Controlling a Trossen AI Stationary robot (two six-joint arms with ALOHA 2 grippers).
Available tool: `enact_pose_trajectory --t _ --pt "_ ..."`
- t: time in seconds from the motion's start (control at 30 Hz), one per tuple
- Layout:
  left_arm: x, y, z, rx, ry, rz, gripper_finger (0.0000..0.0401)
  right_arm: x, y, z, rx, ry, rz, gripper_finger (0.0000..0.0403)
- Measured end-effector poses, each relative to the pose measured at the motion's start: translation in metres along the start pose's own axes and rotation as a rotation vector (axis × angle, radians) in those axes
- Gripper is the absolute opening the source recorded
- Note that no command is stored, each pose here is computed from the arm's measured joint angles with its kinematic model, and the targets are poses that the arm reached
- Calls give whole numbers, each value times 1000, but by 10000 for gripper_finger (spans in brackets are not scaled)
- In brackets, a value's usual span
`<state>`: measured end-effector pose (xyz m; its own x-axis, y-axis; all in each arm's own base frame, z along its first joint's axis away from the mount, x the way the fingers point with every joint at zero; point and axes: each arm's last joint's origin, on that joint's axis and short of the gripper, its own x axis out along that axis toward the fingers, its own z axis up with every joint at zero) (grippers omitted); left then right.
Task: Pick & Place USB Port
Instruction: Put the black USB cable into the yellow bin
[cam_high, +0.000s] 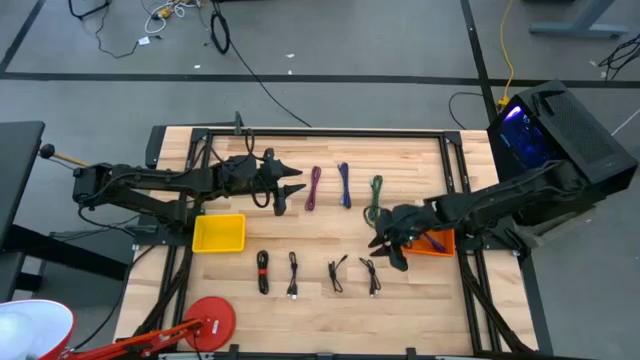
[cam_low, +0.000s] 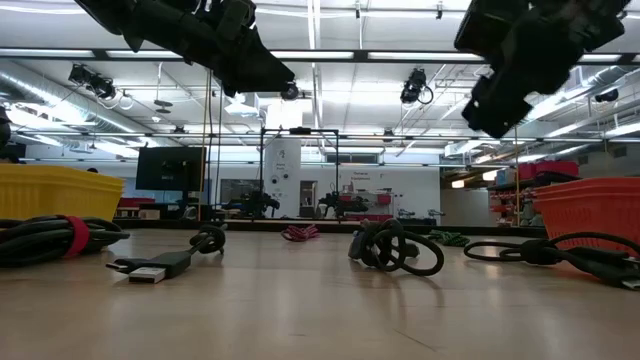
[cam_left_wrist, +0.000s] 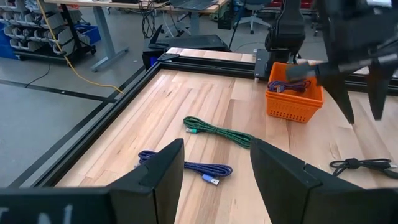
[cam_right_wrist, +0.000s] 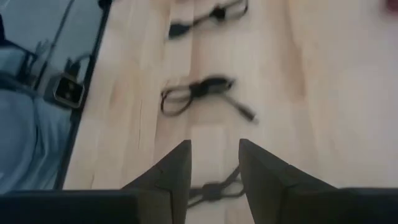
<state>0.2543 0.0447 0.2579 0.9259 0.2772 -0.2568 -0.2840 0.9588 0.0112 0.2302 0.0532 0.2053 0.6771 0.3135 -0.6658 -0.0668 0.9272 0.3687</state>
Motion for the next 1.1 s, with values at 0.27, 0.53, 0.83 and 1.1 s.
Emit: enact_pose_trajectory --t 0.27,0.53,0.83,1.1 --pt "0 0 0 3 0 0 190 24 10 -20 79 159 -20 135" --pt "0 0 0 2 0 0 190 37 15 -31 122 192 -103 135" --pt "0 0 0 2 1 0 190 57 15 -42 170 244 -139 135" --pt "0 0 0 2 4 0 190 69 12 -46 191 258 -142 135"
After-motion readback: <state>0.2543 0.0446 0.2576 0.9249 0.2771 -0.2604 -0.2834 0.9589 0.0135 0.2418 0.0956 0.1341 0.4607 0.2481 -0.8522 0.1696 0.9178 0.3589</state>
